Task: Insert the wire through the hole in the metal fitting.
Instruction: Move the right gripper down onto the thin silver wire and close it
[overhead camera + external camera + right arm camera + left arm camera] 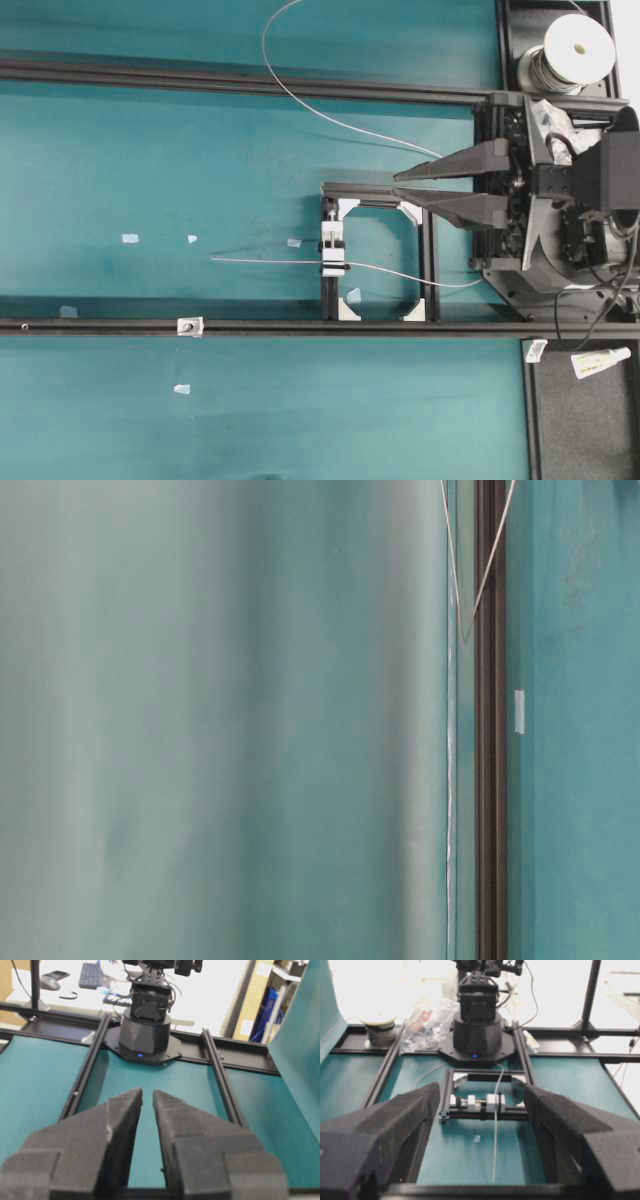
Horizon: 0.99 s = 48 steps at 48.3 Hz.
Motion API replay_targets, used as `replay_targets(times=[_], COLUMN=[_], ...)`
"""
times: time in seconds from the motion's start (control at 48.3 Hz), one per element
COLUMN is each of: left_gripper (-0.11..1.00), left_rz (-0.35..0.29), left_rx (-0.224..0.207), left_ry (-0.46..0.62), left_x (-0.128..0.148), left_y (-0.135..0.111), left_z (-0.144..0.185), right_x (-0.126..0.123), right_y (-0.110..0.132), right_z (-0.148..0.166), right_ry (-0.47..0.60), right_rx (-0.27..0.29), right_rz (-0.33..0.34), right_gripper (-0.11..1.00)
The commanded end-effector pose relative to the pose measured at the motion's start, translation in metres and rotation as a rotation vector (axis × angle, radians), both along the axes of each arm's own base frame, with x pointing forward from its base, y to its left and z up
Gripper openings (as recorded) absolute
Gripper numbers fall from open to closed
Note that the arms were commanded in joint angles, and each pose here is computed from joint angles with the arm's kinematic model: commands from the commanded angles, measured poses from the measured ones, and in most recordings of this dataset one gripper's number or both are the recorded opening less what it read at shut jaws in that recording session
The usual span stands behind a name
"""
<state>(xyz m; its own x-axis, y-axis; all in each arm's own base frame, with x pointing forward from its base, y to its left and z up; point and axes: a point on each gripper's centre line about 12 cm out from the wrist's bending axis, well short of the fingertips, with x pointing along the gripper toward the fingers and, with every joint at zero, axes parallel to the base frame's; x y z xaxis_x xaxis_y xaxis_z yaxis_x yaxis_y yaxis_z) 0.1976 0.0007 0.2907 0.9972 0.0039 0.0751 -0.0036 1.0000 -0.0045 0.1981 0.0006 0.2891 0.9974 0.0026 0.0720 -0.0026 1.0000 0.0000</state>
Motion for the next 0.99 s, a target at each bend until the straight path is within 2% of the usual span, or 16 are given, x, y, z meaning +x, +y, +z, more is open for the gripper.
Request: replay_targets(times=[0.0,0.041,0.145,0.207,0.269,0.352,0.476,0.517,0.559,0.724,0.973], left_gripper=[0.24,0.22,0.03,-0.02,0.05,0.20,0.55,0.67,0.77,0.77,0.77], left_rz=[0.012,0.014,0.024,0.035,0.042,0.047,0.050,0.051,0.053,0.056,0.058], left_rx=[-0.041,-0.042,-0.042,-0.043,-0.044,-0.043,-0.045,-0.044,-0.045,-0.037,-0.033], left_ry=[-0.006,0.006,0.049,0.082,0.119,0.172,0.228,0.229,0.223,0.216,0.328], left_x=[0.005,0.007,0.017,0.026,0.035,0.044,0.049,0.050,0.051,0.055,0.070], left_y=[0.002,0.003,0.005,0.007,0.009,0.010,0.010,0.011,0.011,0.011,0.012], left_z=[0.007,0.005,-0.001,-0.006,-0.012,-0.026,-0.052,-0.060,-0.066,-0.089,-0.122], right_x=[0.003,0.008,0.022,0.033,0.044,0.056,0.067,0.070,0.073,0.085,0.104], right_y=[-0.002,-0.002,-0.004,-0.006,-0.008,-0.009,-0.009,-0.009,-0.009,-0.010,-0.005], right_z=[0.010,0.007,-0.001,-0.007,-0.013,-0.024,-0.047,-0.054,-0.060,-0.083,-0.110], right_ry=[-0.020,-0.003,0.053,0.094,0.135,0.189,0.271,0.295,0.312,0.368,0.420], right_rx=[0.011,0.023,0.055,0.071,0.080,0.091,0.123,0.131,0.138,0.161,0.166], right_rz=[-0.007,-0.008,-0.018,-0.028,-0.035,-0.040,-0.045,-0.047,-0.049,-0.056,-0.044], right_gripper=[0.24,0.22,0.03,-0.01,0.00,0.11,0.43,0.48,0.47,0.47,0.47])
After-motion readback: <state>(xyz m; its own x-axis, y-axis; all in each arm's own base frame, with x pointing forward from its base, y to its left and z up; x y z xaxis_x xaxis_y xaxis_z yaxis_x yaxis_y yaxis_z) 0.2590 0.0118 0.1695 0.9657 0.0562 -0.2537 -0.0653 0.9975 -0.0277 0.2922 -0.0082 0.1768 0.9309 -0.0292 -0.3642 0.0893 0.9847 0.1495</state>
